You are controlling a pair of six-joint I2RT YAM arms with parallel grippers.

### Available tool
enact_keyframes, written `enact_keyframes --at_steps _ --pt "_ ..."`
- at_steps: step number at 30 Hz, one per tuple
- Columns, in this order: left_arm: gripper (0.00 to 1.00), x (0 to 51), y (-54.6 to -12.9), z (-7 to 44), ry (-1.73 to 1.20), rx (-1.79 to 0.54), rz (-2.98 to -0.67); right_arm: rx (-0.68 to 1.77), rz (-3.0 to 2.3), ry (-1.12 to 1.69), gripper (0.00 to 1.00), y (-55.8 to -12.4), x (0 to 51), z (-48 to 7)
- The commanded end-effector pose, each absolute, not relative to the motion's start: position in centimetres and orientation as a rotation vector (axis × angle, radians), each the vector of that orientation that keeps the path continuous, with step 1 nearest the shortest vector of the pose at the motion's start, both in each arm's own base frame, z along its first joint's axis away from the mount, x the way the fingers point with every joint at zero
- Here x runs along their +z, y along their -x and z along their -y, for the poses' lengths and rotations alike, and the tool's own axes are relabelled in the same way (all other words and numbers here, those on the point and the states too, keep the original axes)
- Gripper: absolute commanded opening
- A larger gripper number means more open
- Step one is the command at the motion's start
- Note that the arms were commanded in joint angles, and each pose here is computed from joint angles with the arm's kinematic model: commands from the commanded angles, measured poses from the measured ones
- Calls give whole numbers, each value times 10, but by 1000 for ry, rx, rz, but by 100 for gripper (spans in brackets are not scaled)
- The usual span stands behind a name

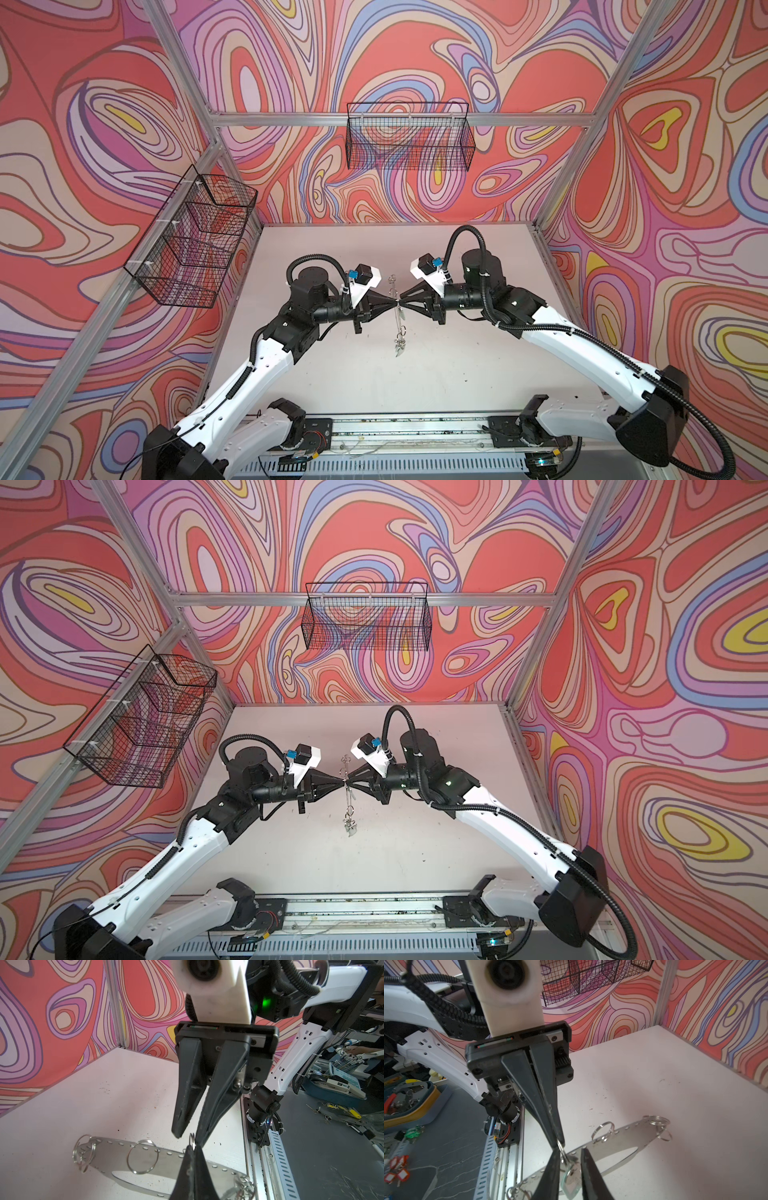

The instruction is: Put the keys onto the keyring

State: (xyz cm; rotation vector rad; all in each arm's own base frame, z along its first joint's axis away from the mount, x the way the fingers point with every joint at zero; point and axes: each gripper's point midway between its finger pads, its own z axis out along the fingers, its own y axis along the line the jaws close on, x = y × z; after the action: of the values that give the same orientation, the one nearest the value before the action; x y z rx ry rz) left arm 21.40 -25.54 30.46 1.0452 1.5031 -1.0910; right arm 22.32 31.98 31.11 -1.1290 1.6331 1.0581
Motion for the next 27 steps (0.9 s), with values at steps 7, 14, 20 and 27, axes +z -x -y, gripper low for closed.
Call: enact_keyframes --at_steps 7,14,20,27 --pt "0 378 -215 246 -834 -1114 -1172 1114 -1474 907 26 -224 349 -308" --pt "0 403 -219 245 -709 -1288 -1028 1268 -1458 905 29 -219 349 -322" --pt "0 402 -219 250 -715 -1325 -1018 1267 -1447 877 29 -228 349 -326" --pt "0 403 -214 252 -717 -1339 -1007 1312 -1441 873 21 -230 347 -333"
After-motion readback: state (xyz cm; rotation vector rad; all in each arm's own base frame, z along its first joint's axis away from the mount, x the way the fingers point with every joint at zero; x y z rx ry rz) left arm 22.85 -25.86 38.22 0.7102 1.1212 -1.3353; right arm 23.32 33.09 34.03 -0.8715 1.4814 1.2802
